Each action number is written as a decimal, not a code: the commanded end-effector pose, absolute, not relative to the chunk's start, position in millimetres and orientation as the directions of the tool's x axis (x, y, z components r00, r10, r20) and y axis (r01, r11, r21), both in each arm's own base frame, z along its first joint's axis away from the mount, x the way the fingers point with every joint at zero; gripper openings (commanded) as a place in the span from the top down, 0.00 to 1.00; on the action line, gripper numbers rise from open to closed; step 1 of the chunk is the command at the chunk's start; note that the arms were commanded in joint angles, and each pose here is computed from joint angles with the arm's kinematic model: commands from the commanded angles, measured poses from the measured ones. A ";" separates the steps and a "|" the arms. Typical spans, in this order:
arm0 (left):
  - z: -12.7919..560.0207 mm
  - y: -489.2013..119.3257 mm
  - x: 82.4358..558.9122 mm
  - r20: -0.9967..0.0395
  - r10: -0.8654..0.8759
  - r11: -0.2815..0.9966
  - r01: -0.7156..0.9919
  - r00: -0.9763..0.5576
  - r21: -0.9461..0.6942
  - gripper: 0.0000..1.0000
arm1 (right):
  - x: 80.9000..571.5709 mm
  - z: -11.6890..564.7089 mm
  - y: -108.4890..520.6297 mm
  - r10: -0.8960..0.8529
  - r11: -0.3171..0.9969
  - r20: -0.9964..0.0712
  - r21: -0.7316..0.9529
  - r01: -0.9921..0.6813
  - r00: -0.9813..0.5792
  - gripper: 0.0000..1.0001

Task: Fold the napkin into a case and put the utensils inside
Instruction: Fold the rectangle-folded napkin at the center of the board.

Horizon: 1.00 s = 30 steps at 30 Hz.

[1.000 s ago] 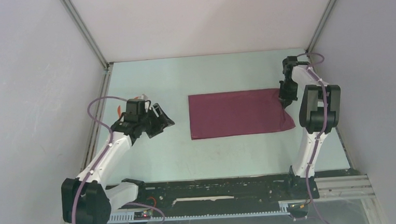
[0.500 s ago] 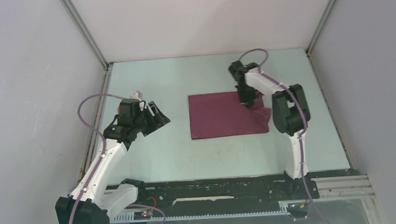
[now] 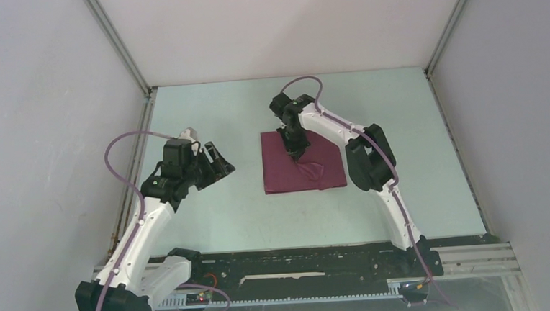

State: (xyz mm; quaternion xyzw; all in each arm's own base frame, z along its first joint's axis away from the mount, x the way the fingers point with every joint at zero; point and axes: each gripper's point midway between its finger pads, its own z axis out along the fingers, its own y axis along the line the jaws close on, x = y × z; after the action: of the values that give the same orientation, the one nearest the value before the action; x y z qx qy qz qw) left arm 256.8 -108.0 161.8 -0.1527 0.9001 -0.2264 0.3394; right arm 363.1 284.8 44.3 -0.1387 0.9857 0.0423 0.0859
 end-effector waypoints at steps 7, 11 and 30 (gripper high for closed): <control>177.6 -109.5 259.3 -0.584 -0.416 0.853 -0.077 -0.697 -0.516 0.26 | 365.1 60.0 338.9 -0.239 0.909 -0.182 0.303 -0.285 -0.954 1.00; 181.9 -109.8 259.4 -0.588 -0.415 0.852 -0.070 -0.694 -0.519 0.27 | 366.7 64.2 350.4 -0.236 0.895 -0.178 0.343 -0.285 -0.955 1.00; 189.2 -109.6 257.5 -0.598 -0.417 0.850 -0.060 -0.684 -0.524 0.26 | 373.2 54.5 369.1 -0.231 0.879 -0.160 0.388 -0.277 -0.960 1.00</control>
State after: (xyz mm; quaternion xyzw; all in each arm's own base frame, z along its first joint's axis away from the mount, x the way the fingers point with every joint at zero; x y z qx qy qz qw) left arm 254.5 -108.0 167.3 -0.1506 0.8963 -0.2306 0.3474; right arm 369.9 356.9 44.6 -0.1347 0.9714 0.1891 0.0495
